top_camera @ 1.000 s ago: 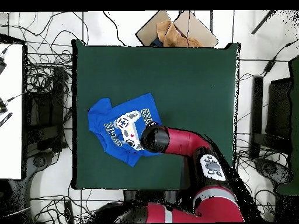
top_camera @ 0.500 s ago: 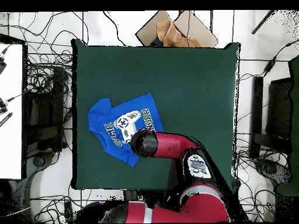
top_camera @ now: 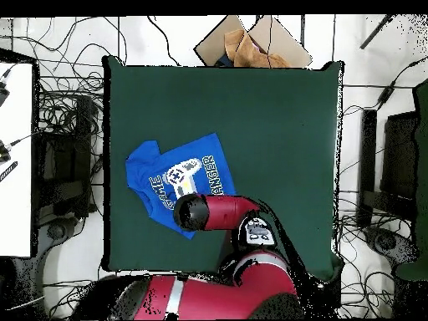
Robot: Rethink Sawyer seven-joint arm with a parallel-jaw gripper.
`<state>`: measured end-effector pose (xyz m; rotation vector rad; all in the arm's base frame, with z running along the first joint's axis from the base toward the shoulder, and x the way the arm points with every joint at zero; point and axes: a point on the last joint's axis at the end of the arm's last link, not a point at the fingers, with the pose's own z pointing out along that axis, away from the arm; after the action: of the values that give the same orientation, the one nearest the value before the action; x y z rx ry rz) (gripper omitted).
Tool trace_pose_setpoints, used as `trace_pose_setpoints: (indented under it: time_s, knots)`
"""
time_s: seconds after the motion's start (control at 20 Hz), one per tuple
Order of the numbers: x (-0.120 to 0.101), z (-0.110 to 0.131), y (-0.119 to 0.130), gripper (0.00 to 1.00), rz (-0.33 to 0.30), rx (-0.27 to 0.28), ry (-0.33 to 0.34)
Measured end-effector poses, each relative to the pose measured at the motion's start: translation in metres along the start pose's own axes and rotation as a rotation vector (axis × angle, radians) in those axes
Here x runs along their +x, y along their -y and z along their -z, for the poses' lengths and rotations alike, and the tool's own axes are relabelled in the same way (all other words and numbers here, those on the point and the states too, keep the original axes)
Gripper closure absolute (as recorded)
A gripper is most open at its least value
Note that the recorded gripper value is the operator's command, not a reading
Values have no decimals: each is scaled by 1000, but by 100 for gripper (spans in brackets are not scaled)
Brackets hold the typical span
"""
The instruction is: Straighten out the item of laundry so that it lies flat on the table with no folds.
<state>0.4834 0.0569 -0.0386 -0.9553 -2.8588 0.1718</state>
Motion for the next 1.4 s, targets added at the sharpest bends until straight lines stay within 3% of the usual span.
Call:
trace_pose_setpoints:
  time_s: [0.15,0.4,0.7,0.95,1.2,1.4]
  knots:
    - [14,-16,12,0,27,58,20]
    - [29,-19,9,0,110,118,142]
    - [35,-21,8,0,139,140,218]
    - [36,-21,10,0,129,137,235]
    - [33,-22,13,0,133,133,260]
    - [21,-24,25,0,138,149,327]
